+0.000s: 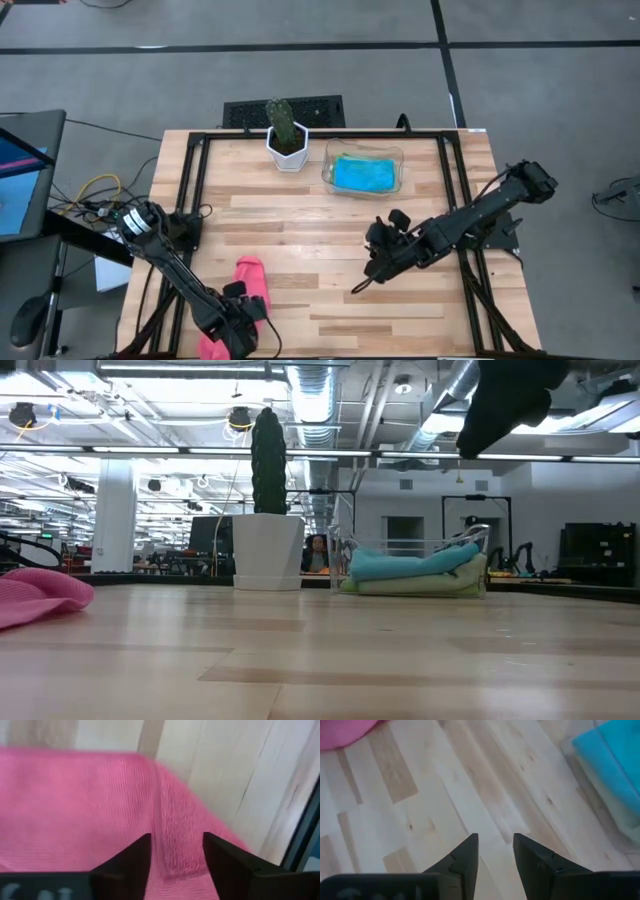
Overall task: Fold microfiber towels
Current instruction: Fold the pink towel
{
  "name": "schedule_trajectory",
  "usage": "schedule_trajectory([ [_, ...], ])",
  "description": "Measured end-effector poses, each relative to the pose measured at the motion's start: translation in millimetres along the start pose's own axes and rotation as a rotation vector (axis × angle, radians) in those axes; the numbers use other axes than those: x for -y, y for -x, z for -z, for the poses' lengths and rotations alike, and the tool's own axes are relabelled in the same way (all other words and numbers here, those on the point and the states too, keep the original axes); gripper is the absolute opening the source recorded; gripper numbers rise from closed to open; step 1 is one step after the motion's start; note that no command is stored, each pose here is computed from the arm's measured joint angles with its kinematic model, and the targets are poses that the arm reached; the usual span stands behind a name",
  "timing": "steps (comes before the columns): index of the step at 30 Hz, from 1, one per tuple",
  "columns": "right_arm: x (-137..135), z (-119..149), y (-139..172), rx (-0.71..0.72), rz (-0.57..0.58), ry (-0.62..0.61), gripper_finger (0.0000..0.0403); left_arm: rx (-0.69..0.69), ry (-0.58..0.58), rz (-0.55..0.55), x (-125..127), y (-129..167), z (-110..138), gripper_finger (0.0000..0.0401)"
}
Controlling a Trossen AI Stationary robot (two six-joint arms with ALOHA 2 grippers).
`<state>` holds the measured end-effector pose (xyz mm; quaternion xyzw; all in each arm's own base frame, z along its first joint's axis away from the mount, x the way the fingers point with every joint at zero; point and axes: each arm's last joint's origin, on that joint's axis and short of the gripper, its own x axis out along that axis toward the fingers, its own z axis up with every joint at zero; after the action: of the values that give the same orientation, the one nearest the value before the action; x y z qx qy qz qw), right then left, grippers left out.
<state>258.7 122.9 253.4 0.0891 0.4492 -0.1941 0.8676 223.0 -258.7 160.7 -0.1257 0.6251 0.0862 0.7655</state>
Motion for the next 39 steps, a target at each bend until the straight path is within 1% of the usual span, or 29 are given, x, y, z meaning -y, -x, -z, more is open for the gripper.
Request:
schedule_trajectory([
  [4, 1, -5, -2, 0.065, 0.027, -0.019, 0.0148, 0.038, -0.015, -0.001, 6, 10, -6, 0.0135],
  [7, 0, -10, -8, 0.119, 0.0, 0.0, 0.0148, 0.052, -0.035, 0.016, 9, 14, -8, 0.0105],
  [10, -1, -14, -13, 0.148, -0.036, 0.011, 0.0148, 0.034, -0.037, 0.006, 8, 14, -6, 0.0081],
  [13, 0, -11, -18, 0.139, -0.052, 0.012, 0.0148, 0.02, 0.003, -0.021, 7, 14, -1, 0.0068],
  [15, 1, -7, -21, 0.131, -0.046, 0.019, 0.0148, 0.007, 0.058, -0.016, 8, 15, 2, 0.0069],
  [18, 3, -2, -25, 0.117, -0.038, 0.026, 0.0148, -0.04, 0.13, -0.006, 10, 16, 9, 0.0085],
  [21, 3, 2, -30, 0.121, -0.042, 0.021, 0.0148, -0.061, 0.191, -0.003, 13, 17, 17, 0.0118],
  [25, 4, 7, -35, 0.122, -0.046, 0.018, 0.0148, -0.023, 0.259, -0.02, 13, 18, 21, 0.0175],
  [28, 5, 8, -36, 0.118, -0.043, 0.021, 0.0148, -0.002, 0.274, -0.032, 11, 16, 21, 0.0215],
  [30, 5, 8, -36, 0.119, -0.044, 0.02, 0.0148, 0.005, 0.291, -0.047, 9, 13, 20, 0.0234],
  [32, 5, 9, -36, 0.119, -0.045, 0.022, 0.0148, -0.003, 0.295, -0.052, 7, 9, 20, 0.0245],
  [34, 4, 9, -36, 0.114, -0.051, 0.022, 0.0148, -0.041, 0.301, -0.036, 5, 4, 21, 0.0248],
  [36, 4, 9, -36, 0.099, -0.066, 0.024, 0.0148, -0.076, 0.313, -0.029, 3, -1, 23, 0.0245],
  [39, 3, 10, -35, 0.098, -0.071, 0.025, 0.0148, -0.109, 0.317, -0.014, 3, -3, 24, 0.0231],
])
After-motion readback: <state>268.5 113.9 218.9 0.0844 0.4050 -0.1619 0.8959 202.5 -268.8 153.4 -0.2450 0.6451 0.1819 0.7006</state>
